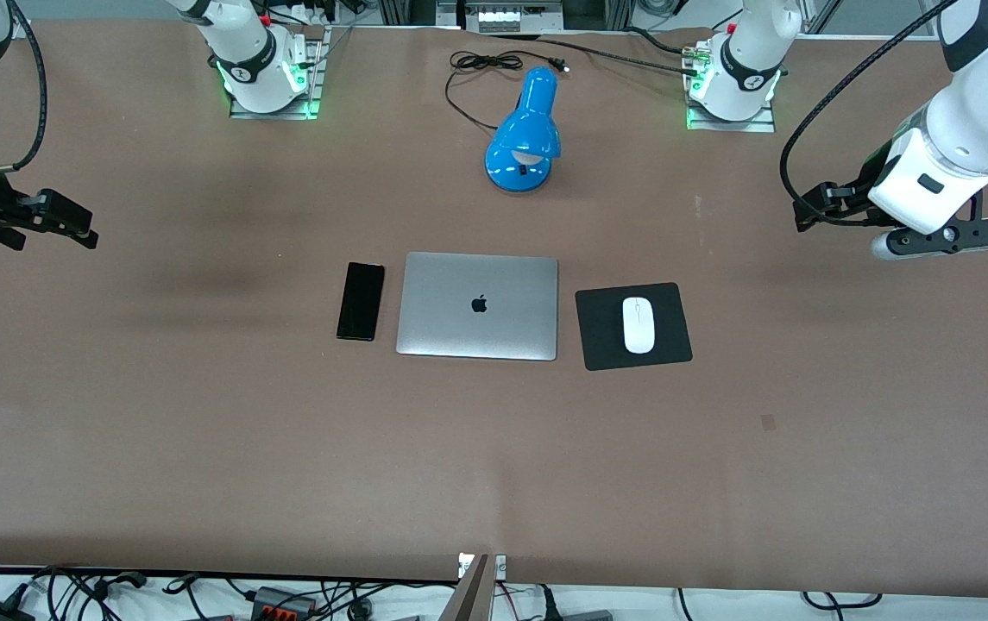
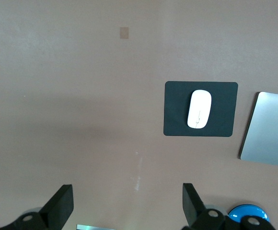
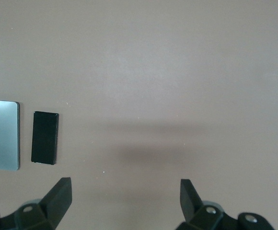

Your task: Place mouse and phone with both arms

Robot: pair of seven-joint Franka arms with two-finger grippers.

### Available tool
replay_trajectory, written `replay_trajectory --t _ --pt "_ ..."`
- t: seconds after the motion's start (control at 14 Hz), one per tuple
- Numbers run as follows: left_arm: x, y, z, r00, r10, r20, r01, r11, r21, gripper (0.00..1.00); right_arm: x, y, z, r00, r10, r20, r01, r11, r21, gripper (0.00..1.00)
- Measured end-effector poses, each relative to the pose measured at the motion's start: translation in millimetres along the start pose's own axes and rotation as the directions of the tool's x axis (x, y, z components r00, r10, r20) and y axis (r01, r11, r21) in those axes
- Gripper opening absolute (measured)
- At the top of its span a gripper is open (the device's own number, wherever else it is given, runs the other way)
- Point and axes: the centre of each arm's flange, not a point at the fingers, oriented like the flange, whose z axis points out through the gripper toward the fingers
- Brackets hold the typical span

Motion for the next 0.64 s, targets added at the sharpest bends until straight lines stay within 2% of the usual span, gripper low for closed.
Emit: replay_trajectory --t 0.64 --pt "0.4 -1.8 0.2 1.0 -0.003 0.002 0.003 1.0 0.0 1.0 -9.0 0.1 -8.3 1.0 -0.001 0.014 0.001 1.0 -0.002 1.0"
